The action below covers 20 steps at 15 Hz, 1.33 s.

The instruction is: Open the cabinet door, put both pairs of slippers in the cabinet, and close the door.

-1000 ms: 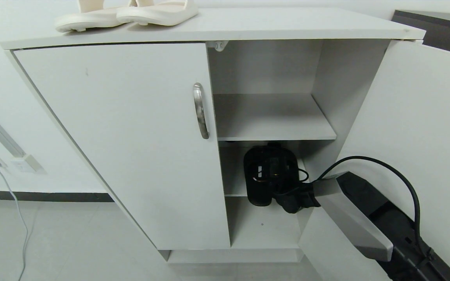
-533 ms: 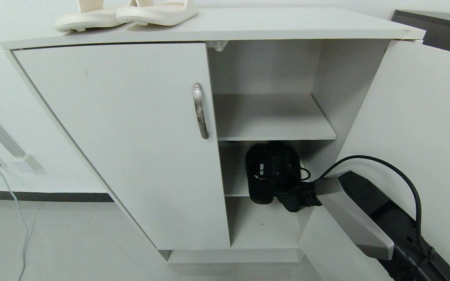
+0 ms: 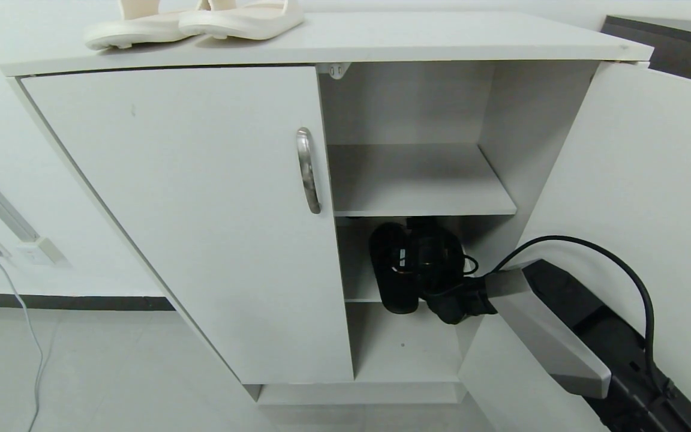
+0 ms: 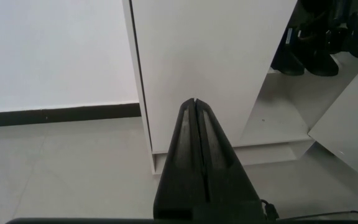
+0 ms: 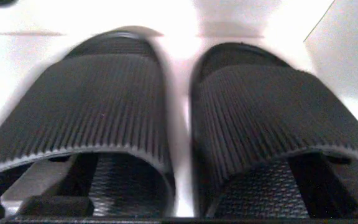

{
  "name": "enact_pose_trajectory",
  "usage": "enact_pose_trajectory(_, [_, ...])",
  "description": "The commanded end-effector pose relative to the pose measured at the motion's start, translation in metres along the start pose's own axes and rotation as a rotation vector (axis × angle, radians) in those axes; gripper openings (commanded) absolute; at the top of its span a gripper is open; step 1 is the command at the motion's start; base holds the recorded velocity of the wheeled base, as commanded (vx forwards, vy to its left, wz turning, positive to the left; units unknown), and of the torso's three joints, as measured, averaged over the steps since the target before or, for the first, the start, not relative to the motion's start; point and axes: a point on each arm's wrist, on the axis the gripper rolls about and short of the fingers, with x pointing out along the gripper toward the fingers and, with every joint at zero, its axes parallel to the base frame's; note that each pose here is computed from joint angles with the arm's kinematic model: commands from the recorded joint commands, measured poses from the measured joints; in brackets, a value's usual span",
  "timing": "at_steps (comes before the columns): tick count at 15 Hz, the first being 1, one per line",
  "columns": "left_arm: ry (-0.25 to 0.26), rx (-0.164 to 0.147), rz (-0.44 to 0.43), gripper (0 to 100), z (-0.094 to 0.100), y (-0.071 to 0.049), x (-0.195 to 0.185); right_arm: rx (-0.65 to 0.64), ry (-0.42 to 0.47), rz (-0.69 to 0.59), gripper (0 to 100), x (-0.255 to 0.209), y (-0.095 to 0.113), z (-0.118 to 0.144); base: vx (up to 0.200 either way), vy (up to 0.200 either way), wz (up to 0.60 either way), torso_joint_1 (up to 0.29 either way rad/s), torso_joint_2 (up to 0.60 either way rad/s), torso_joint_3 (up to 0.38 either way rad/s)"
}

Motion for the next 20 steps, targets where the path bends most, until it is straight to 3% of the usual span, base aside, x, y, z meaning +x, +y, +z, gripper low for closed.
enact_pose_trajectory(1, [0.001,0.000,0.000,0,0.000,0.000,0.000,0.004,-0.004,0.003,100,-0.007,-0.003,0.011,0.000,0.000,0.00,0.000,0.00,0.000])
enact_pose_trajectory(11, [0.001,0.000,0.000,0,0.000,0.000,0.000,-0.025,0.033,0.036,100,-0.051,-0.012,0.007,0.000,0.000,0.00,0.000,0.00,0.000])
enact_pose_trajectory(20, [0.001,0.000,-0.001,0,0.000,0.000,0.000,-0.065,0.058,0.207,100,-0.190,-0.023,0.029,0.000,0.000,0.00,0.000,0.00,0.000])
